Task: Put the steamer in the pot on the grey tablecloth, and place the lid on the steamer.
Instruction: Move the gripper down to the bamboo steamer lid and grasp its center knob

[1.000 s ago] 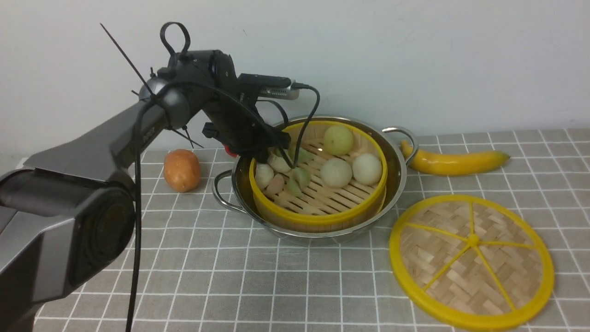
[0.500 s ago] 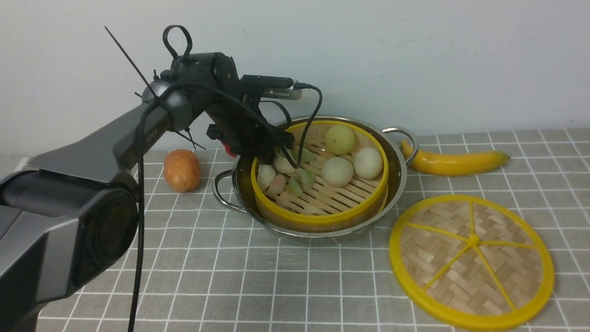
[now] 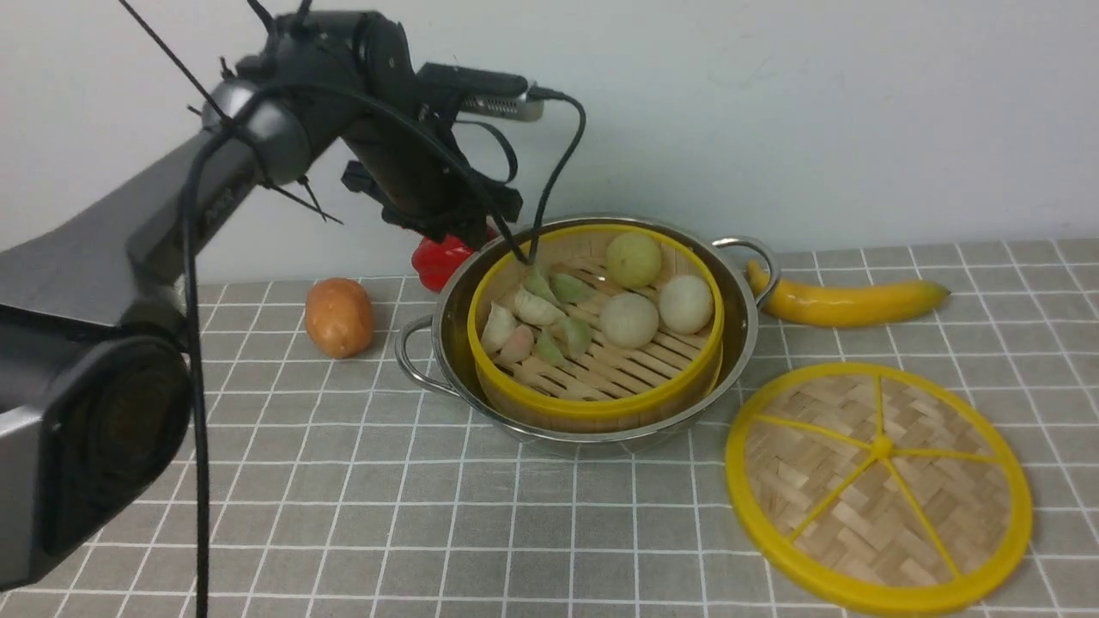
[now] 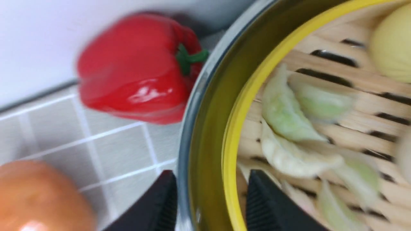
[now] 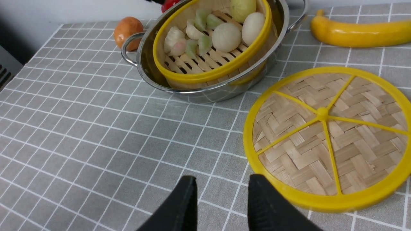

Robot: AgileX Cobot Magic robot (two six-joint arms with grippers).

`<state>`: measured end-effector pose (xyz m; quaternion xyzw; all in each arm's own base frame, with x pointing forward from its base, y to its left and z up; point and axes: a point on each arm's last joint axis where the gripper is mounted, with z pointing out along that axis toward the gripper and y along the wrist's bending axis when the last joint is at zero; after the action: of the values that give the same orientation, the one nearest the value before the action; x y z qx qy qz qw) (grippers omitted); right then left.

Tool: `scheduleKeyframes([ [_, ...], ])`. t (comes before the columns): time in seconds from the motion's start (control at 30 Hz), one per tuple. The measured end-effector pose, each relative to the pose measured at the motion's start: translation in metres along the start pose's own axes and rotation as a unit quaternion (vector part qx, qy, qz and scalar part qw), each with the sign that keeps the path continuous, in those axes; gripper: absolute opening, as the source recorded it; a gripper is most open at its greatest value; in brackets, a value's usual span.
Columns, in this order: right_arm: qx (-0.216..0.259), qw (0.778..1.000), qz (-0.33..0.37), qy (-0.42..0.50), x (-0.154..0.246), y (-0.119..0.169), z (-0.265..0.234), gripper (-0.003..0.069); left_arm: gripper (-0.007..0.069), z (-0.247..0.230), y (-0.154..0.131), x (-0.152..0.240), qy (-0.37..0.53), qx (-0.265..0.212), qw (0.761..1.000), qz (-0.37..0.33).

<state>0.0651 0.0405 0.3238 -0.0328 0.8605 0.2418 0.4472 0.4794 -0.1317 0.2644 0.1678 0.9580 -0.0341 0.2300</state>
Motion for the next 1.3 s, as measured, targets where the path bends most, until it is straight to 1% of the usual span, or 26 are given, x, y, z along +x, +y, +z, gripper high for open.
scheduleKeyframes([
  [0.07,-0.002,1.000,0.015,0.002,-0.005,-0.002,0.007,0.0243,0.0223,-0.023,0.001,0.001,0.005,-0.007,1.000,0.004],
  [0.13,-0.008,0.999,0.036,0.009,-0.011,-0.004,0.015,0.0243,0.0172,-0.054,0.002,0.000,-0.009,-0.018,1.000,0.009],
  [0.2,-0.020,0.998,0.062,0.027,-0.019,-0.009,0.031,0.0243,0.0095,-0.085,0.003,-0.001,-0.034,-0.032,0.999,0.022],
  [0.23,-0.024,0.997,0.064,0.029,-0.020,-0.009,0.032,0.0243,0.0087,-0.089,0.003,-0.001,-0.037,-0.032,0.999,0.022],
  [0.27,-0.027,0.996,0.071,0.040,-0.024,-0.011,0.040,0.0243,0.0057,-0.106,0.003,-0.001,-0.053,-0.038,0.998,0.027],
  [0.3,-0.035,0.995,0.072,0.056,-0.031,-0.014,0.052,0.0243,0.0006,-0.137,0.003,0.001,-0.083,-0.044,0.995,0.033],
  [0.33,-0.037,0.995,0.071,0.064,-0.036,-0.016,0.058,0.0241,-0.0014,-0.154,0.002,0.002,-0.100,-0.046,0.993,0.035],
  [0.37,-0.038,0.995,0.068,0.065,-0.038,-0.016,0.060,0.0241,-0.0016,-0.154,0.002,0.002,-0.100,-0.046,0.993,0.035],
  [0.43,-0.047,0.994,0.059,0.079,-0.058,-0.020,0.077,0.0225,-0.0023,-0.206,-0.001,0.010,-0.151,-0.043,0.987,0.035],
  [0.47,-0.047,0.994,0.056,0.080,-0.059,-0.021,0.079,0.0224,-0.0023,-0.209,-0.002,0.011,-0.155,-0.042,0.986,0.035],
  [0.5,-0.049,0.994,0.050,0.087,-0.072,-0.023,0.090,0.0211,-0.0023,-0.241,-0.005,0.019,-0.187,-0.037,0.981,0.038],
  [0.53,-0.050,0.993,0.046,0.091,-0.078,-0.024,0.095,0.0205,-0.0023,-0.260,-0.006,0.026,-0.205,-0.037,0.977,0.042],
  [0.63,-0.050,0.991,0.027,0.120,-0.091,-0.024,0.116,0.0195,-0.0023,-0.310,-0.012,0.050,-0.252,-0.032,0.965,0.059],
  [0.67,-0.049,0.991,0.025,0.123,-0.093,-0.023,0.119,0.0194,-0.0023,-0.313,-0.013,0.052,-0.255,-0.032,0.965,0.060],
  [0.73,-0.033,0.986,-0.004,0.163,-0.098,-0.019,0.138,0.0191,-0.0023,-0.349,-0.017,0.080,-0.285,-0.035,0.955,0.073],
  [0.8,-0.008,0.981,-0.026,0.193,-0.099,-0.017,0.154,0.0190,-0.0023,-0.370,-0.019,0.106,-0.299,-0.039,0.950,0.084],
  [0.87,0.035,0.973,-0.050,0.224,-0.098,-0.019,0.169,0.0190,-0.0023,-0.382,-0.022,0.132,-0.302,-0.038,0.948,0.093],
  [0.93,0.097,0.961,-0.057,0.254,-0.095,-0.027,0.191,0.0190,-0.0023,-0.384,-0.026,0.159,-0.295,-0.031,0.949,0.107],
  [0.97,0.101,0.959,-0.062,0.256,-0.095,-0.028,0.193,0.0190,-0.0023,-0.384,-0.027,0.161,-0.294,-0.030,0.949,0.108],
  [1.0,0.137,0.951,-0.062,0.269,-0.093,-0.035,0.205,0.0190,-0.0023,-0.384,-0.030,0.180,-0.290,-0.021,0.950,0.116],
  [1.03,0.160,0.944,-0.065,0.280,-0.090,-0.042,0.215,0.0192,-0.0023,-0.383,-0.034,0.199,-0.287,-0.007,0.950,0.125],
  [1.1,0.179,0.935,-0.067,0.299,-0.085,-0.050,0.230,0.0199,-0.0023,-0.380,-0.040,0.223,-0.285,0.012,0.949,0.134],
  [1.13,0.180,0.934,-0.066,0.301,-0.084,-0.051,0.231,0.0199,-0.0023,-0.382,-0.040,0.226,-0.290,0.013,0.947,0.136],
  [1.17,0.185,0.927,-0.064,0.320,-0.076,-0.057,0.244,0.0207,-0.0023,-0.379,-0.046,0.245,-0.296,0.033,0.944,0.146],
  [1.27,0.182,0.918,-0.057,0.349,-0.062,-0.065,0.265,0.0232,-0.0023,-0.374,-0.054,0.276,-0.329,0.060,0.929,0.159],
  [1.3,0.181,0.916,-0.057,0.353,-0.060,-0.066,0.267,0.0235,-0.0023,-0.372,-0.055,0.277,-0.330,0.061,0.929,0.158],
])
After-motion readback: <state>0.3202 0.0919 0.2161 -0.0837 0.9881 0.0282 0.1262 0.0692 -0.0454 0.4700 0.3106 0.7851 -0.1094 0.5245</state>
